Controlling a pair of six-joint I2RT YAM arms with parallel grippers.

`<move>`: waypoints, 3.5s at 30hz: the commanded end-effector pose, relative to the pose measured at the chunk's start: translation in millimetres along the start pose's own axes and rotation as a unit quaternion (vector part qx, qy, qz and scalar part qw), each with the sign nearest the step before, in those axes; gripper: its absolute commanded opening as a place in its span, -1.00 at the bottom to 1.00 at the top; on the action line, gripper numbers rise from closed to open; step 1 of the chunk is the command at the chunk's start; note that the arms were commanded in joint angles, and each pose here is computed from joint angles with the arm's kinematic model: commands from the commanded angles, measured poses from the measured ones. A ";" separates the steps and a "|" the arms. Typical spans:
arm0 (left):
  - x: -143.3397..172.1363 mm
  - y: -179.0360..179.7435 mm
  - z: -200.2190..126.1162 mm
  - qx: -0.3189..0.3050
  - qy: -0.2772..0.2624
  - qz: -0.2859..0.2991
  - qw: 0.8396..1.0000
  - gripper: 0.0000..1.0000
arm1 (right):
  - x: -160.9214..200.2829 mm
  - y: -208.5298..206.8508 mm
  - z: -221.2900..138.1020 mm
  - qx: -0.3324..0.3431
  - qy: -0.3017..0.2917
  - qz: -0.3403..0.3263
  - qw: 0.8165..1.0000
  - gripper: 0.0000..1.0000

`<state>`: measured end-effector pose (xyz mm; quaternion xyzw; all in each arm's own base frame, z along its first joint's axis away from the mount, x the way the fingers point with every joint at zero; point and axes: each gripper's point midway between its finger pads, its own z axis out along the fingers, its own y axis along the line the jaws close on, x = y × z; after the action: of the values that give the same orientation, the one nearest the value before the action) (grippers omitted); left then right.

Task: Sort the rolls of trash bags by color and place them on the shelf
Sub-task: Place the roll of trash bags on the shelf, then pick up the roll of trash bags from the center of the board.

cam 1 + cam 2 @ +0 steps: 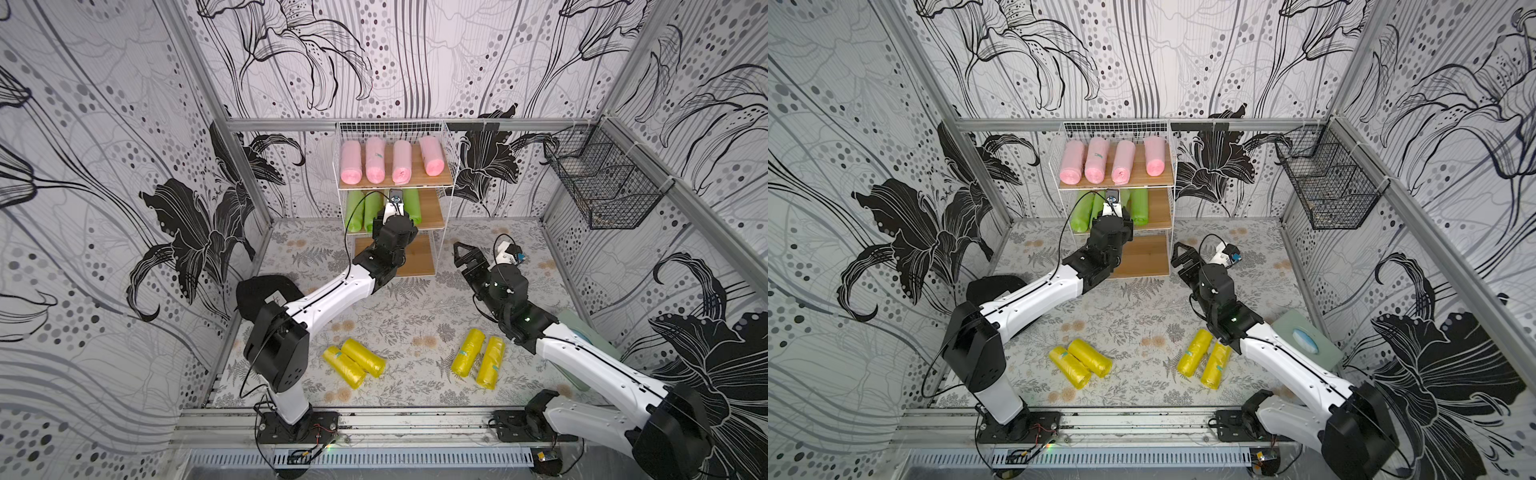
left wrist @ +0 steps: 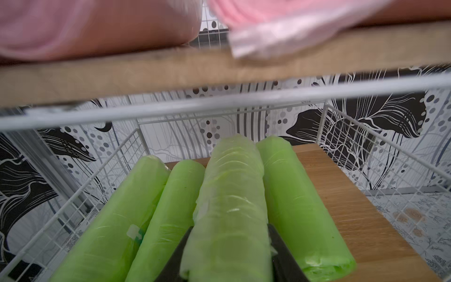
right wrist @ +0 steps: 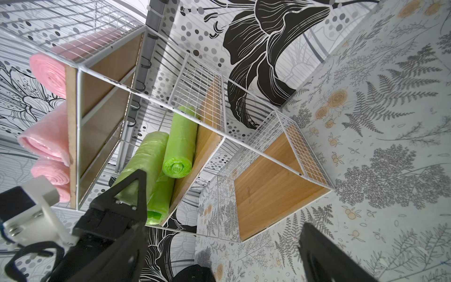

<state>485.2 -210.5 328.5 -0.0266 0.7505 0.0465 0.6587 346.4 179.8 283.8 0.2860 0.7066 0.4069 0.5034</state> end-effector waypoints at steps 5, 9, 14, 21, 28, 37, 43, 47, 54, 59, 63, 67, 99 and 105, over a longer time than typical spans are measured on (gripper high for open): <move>-10.9 -4.7 19.8 0.013 -0.005 -0.024 1.000 -0.54 | 0.0 -5.7 -2.4 -0.001 0.005 0.013 1.000 0.99; -4.5 -8.7 25.2 0.014 0.002 -0.018 1.000 -0.46 | -0.1 -5.7 -2.6 -0.001 0.006 0.013 1.000 0.99; 5.5 -10.9 31.7 0.010 0.018 -0.007 1.000 -0.26 | 1.4 -6.7 -0.8 0.000 0.011 0.015 1.000 0.99; 13.8 -7.5 20.8 0.006 0.008 -0.008 1.000 -0.08 | 3.2 -6.9 1.4 -0.001 0.016 0.017 1.000 0.99; 20.8 -4.6 16.5 -0.002 0.003 -0.003 1.000 0.07 | 7.9 -4.6 4.7 -0.004 0.027 0.021 0.999 0.99; 23.9 -3.8 13.5 0.005 0.009 0.005 1.000 0.36 | 10.2 -7.2 6.3 -0.001 0.030 0.021 0.999 0.99; 20.5 -6.6 2.4 0.018 0.008 -0.004 1.000 0.44 | 11.0 -8.4 5.8 0.000 0.032 0.020 0.999 0.99; 24.2 -8.9 -8.5 0.028 0.013 -0.015 0.999 0.45 | 10.8 -9.2 5.8 0.001 0.032 0.020 0.999 0.99; 20.8 -9.6 -44.8 0.055 0.027 -0.043 0.997 0.46 | 12.4 -7.0 5.9 0.011 0.044 -0.002 0.999 0.98; 24.3 -0.3 -80.6 0.107 0.075 -0.083 0.988 0.45 | 22.3 -3.4 1.0 0.043 0.108 -0.124 0.985 0.98; 34.3 5.1 -107.6 0.151 0.118 -0.102 0.976 0.41 | 41.8 -31.4 -11.9 0.087 0.181 -0.216 0.956 0.97; 45.9 14.5 -124.9 0.175 0.154 -0.120 0.965 0.27 | 61.2 -64.8 -29.0 0.131 0.258 -0.280 0.915 0.94; 141.6 14.4 -142.9 0.220 0.288 -0.134 0.922 0.15 | 78.4 -204.9 -148.9 0.407 0.384 -0.339 0.756 0.68; 138.6 11.1 -142.5 0.227 0.283 -0.144 0.921 0.15 | 71.2 -229.9 -153.4 0.450 0.373 -0.337 0.738 0.59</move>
<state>319.7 -206.1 203.0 0.0091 0.8951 -0.2090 0.3938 183.5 98.8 84.5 0.0253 0.9914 -0.0344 0.1239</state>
